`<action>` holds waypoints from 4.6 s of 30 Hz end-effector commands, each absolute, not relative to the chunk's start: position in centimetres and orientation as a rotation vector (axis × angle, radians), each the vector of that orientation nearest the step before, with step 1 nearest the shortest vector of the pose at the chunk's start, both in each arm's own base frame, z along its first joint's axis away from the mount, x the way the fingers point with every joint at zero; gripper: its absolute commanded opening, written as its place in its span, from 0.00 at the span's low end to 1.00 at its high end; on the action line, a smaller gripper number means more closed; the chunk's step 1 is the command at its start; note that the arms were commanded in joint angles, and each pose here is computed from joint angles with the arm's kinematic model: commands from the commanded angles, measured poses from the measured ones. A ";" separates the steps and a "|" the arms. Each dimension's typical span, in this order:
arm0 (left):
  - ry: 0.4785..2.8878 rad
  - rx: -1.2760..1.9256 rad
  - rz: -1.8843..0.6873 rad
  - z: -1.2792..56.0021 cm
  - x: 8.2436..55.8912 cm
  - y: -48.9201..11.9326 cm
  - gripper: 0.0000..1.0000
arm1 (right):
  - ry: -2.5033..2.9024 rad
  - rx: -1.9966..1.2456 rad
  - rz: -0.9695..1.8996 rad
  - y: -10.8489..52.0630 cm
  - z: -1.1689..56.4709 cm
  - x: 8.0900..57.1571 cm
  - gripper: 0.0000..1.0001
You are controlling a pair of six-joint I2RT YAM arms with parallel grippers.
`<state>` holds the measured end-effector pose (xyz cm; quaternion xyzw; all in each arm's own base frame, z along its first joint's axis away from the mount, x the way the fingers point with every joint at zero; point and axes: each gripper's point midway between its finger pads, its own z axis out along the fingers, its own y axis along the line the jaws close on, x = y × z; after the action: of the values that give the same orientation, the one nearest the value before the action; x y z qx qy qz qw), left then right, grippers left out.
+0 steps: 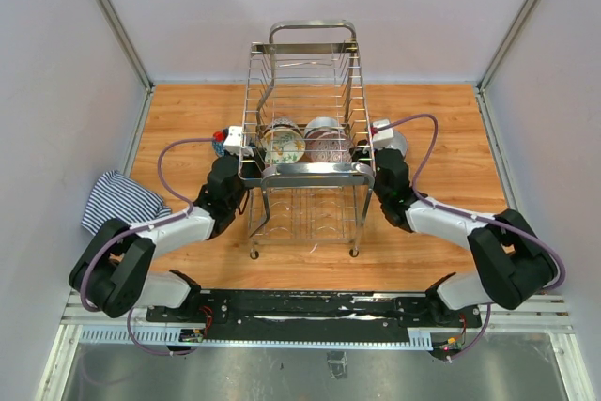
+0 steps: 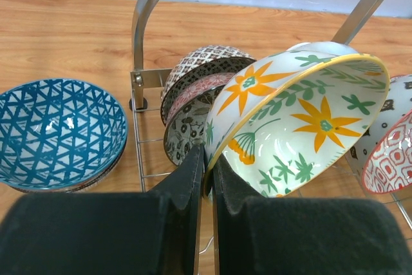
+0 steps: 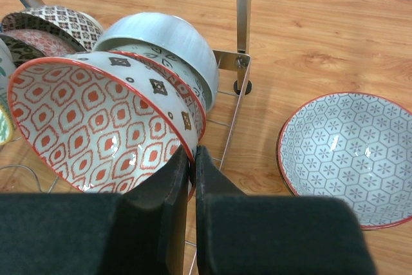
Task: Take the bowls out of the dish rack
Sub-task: Place the bowl with the bowl.
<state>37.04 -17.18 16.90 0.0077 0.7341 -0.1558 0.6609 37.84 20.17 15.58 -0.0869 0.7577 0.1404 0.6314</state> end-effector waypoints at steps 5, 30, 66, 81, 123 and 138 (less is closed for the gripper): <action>1.596 -0.036 -0.399 22.1 37.7 -17.8 0.00 | 1.637 -0.160 0.374 20.9 21.9 37.9 0.01; 1.781 -0.124 -0.420 20.8 39.2 -14.6 0.00 | 1.797 -0.087 0.330 17.1 22.1 37.6 0.01; 1.793 -0.223 -0.582 21.9 39.2 -11.5 0.00 | 1.892 0.036 0.283 10.8 22.5 38.4 0.01; 1.913 -0.487 -0.725 21.7 41.8 -8.2 0.00 | 2.123 0.087 0.304 8.6 23.0 40.0 0.01; 2.368 -0.445 -0.428 16.7 44.4 -2.5 0.00 | 2.464 0.021 0.248 6.1 18.7 42.7 0.01; 2.433 -0.411 -0.318 16.4 44.6 -1.2 0.01 | 2.492 0.032 0.207 4.7 18.1 42.7 0.01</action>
<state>43.78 -1.68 14.84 -0.1649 0.9304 -0.1256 0.3022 41.81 5.48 16.74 0.0098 0.9505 0.0839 0.2992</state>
